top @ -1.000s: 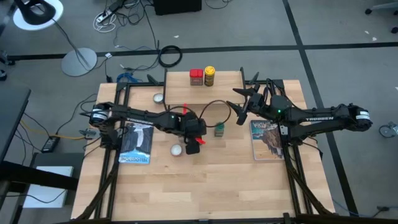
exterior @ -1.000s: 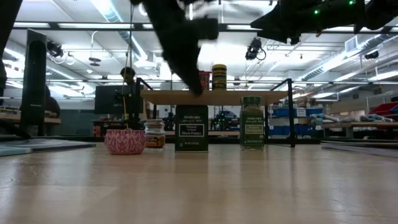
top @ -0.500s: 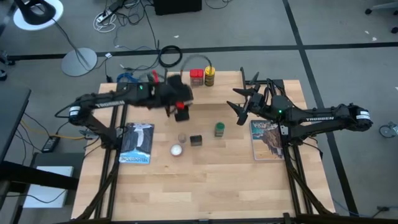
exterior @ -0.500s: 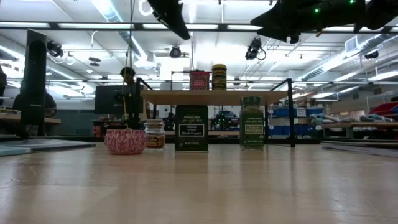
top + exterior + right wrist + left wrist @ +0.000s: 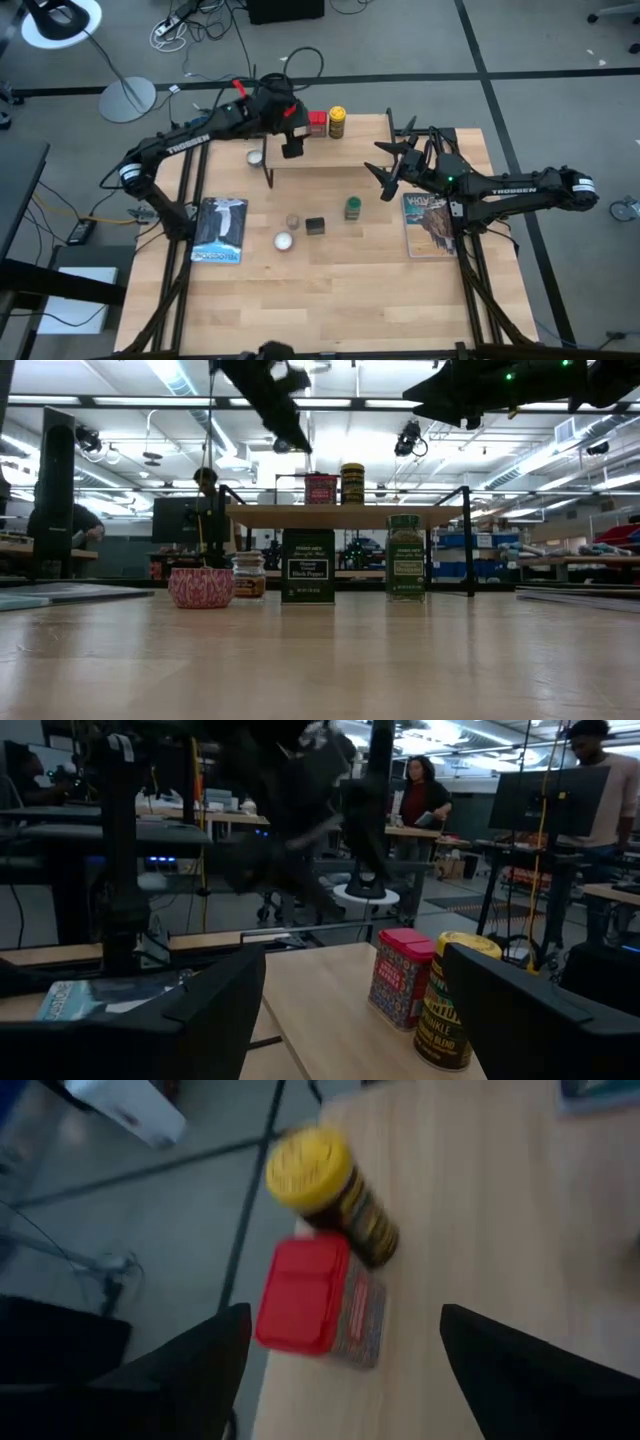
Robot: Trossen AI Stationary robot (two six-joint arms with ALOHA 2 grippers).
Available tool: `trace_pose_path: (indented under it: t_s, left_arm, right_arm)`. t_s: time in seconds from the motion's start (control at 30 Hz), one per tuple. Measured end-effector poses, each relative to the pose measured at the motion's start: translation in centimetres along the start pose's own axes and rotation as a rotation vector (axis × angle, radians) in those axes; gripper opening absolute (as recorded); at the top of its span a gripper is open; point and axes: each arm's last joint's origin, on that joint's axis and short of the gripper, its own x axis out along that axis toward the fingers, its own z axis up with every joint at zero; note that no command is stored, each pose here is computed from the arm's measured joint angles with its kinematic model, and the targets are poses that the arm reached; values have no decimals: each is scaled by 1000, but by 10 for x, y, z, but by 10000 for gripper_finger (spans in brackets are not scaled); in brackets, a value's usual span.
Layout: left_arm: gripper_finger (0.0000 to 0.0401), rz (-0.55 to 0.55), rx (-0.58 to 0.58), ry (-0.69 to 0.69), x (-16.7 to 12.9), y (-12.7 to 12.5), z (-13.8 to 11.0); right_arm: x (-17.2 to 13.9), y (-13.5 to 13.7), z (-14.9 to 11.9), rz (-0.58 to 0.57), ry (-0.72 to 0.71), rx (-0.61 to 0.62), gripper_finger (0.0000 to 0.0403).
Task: Shelf spices
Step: Remove the red seasoning can from the shelf
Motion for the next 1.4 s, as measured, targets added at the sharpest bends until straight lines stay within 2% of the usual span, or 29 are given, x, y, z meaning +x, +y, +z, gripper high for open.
trace_pose_path:
  t_s: [0.13,0.4,0.63,0.87,1.13,1.27,1.4]
  left_arm:
    - [332,-26,-31,0,16,11,-10]
    - [331,-33,-92,-3,29,30,-22]
    - [331,-45,-113,-33,37,46,-13]
    - [331,-158,-121,90,57,48,-11]
    - [318,-236,-136,143,74,46,-12]
    - [303,-266,-137,187,81,42,-17]
    - [270,-261,-132,178,81,42,-15]
  right_arm:
    - [0,0,0,0,1,0,307]
    - [0,0,0,0,2,-1,307]
    - [0,0,0,-1,2,-2,307]
    - [0,0,0,-1,5,-3,307]
    - [0,0,-1,0,8,-4,307]
    - [0,0,-1,0,9,-5,307]
    - [0,0,-1,-1,10,-5,307]
